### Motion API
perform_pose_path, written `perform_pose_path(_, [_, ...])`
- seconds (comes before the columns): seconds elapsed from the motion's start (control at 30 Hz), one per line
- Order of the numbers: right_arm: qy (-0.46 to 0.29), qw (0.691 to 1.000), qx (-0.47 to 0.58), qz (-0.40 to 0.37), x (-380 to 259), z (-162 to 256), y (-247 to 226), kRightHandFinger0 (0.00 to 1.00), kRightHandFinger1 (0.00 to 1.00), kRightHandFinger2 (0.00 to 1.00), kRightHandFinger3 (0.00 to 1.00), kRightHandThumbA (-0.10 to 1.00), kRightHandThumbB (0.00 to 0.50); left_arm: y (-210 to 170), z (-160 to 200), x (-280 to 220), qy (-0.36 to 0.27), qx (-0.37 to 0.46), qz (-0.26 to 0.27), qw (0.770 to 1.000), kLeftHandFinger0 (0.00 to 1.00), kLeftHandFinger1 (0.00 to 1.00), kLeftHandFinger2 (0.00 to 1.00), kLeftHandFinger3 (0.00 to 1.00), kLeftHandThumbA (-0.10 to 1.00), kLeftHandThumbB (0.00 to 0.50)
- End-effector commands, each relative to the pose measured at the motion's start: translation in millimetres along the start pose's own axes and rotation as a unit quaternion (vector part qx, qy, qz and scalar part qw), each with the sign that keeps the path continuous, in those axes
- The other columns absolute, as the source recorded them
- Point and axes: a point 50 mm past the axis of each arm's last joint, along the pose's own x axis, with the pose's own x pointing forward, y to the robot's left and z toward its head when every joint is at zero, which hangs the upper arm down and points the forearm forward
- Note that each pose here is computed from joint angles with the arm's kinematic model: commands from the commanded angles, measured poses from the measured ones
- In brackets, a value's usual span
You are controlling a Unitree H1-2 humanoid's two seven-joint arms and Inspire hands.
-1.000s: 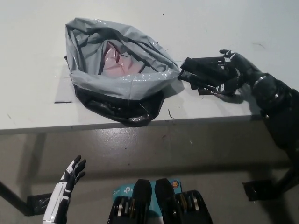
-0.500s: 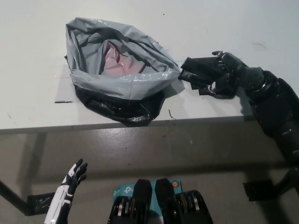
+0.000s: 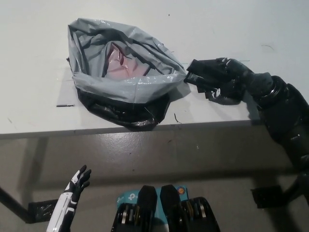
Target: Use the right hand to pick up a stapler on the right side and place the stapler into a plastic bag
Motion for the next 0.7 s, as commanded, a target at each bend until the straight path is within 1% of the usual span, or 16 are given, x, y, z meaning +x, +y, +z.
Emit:
perform_pose_path(0.0, [-0.022, 0.999, -0.021, -0.012, 2, 19, -15, 1.0, 1.0, 1.0, 1.0, 0.9, 0.429, 0, 5, 0, -0.015, 0.009, -0.002, 1.0, 1.0, 1.0, 1.0, 1.0, 1.0, 0.5])
perform_pose_path(0.03, [-0.02, 0.999, -0.035, -0.014, 3, 17, -14, 1.0, 1.0, 1.0, 1.0, 0.9, 0.427, 0, 5, 0, -0.015, 0.01, -0.002, 1.0, 1.0, 1.0, 1.0, 1.0, 1.0, 0.5])
perform_pose_path(0.07, [-0.017, 0.999, -0.044, -0.02, 3, 14, -13, 1.0, 1.0, 1.0, 1.0, 0.84, 0.394, 0, 5, -1, -0.015, 0.011, -0.002, 1.0, 1.0, 1.0, 1.0, 1.0, 1.0, 0.5])
perform_pose_path(0.1, [-0.01, 0.998, -0.061, -0.031, 4, 11, -13, 1.0, 1.0, 1.0, 1.0, 0.65, 0.337, -1, 5, -1, -0.015, 0.009, -0.002, 1.0, 1.0, 1.0, 1.0, 1.0, 1.0, 0.5])
perform_pose_path(0.13, [-0.006, 0.997, -0.069, -0.036, 4, 9, -12, 0.96, 0.98, 0.96, 0.93, 0.53, 0.267, -1, 6, -1, -0.015, 0.008, -0.002, 1.0, 1.0, 1.0, 1.0, 1.0, 1.0, 0.5])
perform_pose_path(0.17, [-0.003, 0.996, -0.079, -0.046, 5, 6, -11, 0.64, 0.71, 0.7, 0.63, 0.29, 0.264, 0, 6, -1, -0.015, 0.007, -0.002, 1.0, 1.0, 1.0, 1.0, 1.0, 1.0, 0.5])
perform_pose_path(0.2, [-0.003, 0.995, -0.082, -0.052, 5, 4, -10, 0.49, 0.6, 0.61, 0.52, 0.2, 0.263, 0, 6, -1, -0.015, 0.007, -0.002, 1.0, 1.0, 1.0, 1.0, 1.0, 1.0, 0.5])
perform_pose_path(0.23, [-0.007, 0.994, -0.087, -0.07, 5, -1, -8, 0.17, 0.3, 0.37, 0.36, 0.06, 0.254, 0, 6, 0, -0.015, 0.009, -0.003, 1.0, 1.0, 1.0, 1.0, 1.0, 1.0, 0.5])
perform_pose_path(0.27, [-0.01, 0.993, -0.082, -0.086, 5, -5, -7, 0.01, 0.11, 0.21, 0.23, -0.04, 0.241, 1, 6, 1, -0.017, 0.013, -0.003, 1.0, 1.0, 1.0, 1.0, 1.0, 1.0, 0.5])
perform_pose_path(0.33, [-0.01, 0.993, -0.073, -0.096, 5, -9, -6, 0.0, 0.12, 0.31, 0.3, 0.01, 0.225, 1, 6, 2, -0.021, 0.015, -0.003, 1.0, 1.0, 1.0, 1.0, 1.0, 1.0, 0.5])
perform_pose_path(0.37, [-0.012, 0.993, -0.064, -0.098, 5, -11, -6, 0.0, 0.19, 0.42, 0.4, 0.05, 0.232, 1, 6, 2, -0.018, 0.015, -0.002, 1.0, 1.0, 1.0, 1.0, 1.0, 1.0, 0.5])
perform_pose_path(0.4, [-0.014, 0.993, -0.06, -0.099, 5, -13, -5, 0.0, 0.23, 0.46, 0.43, 0.09, 0.235, 1, 6, 1, -0.017, 0.015, -0.002, 1.0, 1.0, 1.0, 1.0, 1.0, 1.0, 0.5])
perform_pose_path(0.5, [-0.015, 0.992, -0.061, -0.105, 4, -18, -3, 0.02, 0.3, 0.54, 0.49, 0.16, 0.213, 2, 4, 0, -0.013, 0.012, -0.001, 1.0, 1.0, 1.0, 1.0, 1.0, 1.0, 0.5])
perform_pose_path(0.53, [-0.014, 0.992, -0.061, -0.106, 4, -19, -3, 0.01, 0.33, 0.57, 0.49, 0.17, 0.213, 1, 4, -1, -0.012, 0.011, 0.0, 1.0, 1.0, 1.0, 1.0, 1.0, 1.0, 0.5])
perform_pose_path(0.57, [-0.015, 0.992, -0.06, -0.109, 4, -21, -2, 0.04, 0.38, 0.62, 0.51, 0.17, 0.208, 1, 4, -1, -0.014, 0.013, 0.002, 1.0, 1.0, 1.0, 1.0, 1.0, 1.0, 0.5])
perform_pose_path(0.67, [-0.021, 0.991, -0.056, -0.118, 3, -25, -2, 0.06, 0.46, 0.7, 0.56, 0.16, 0.195, 1, 2, -2, -0.011, 0.007, 0.003, 1.0, 1.0, 1.0, 1.0, 1.0, 1.0, 0.5])
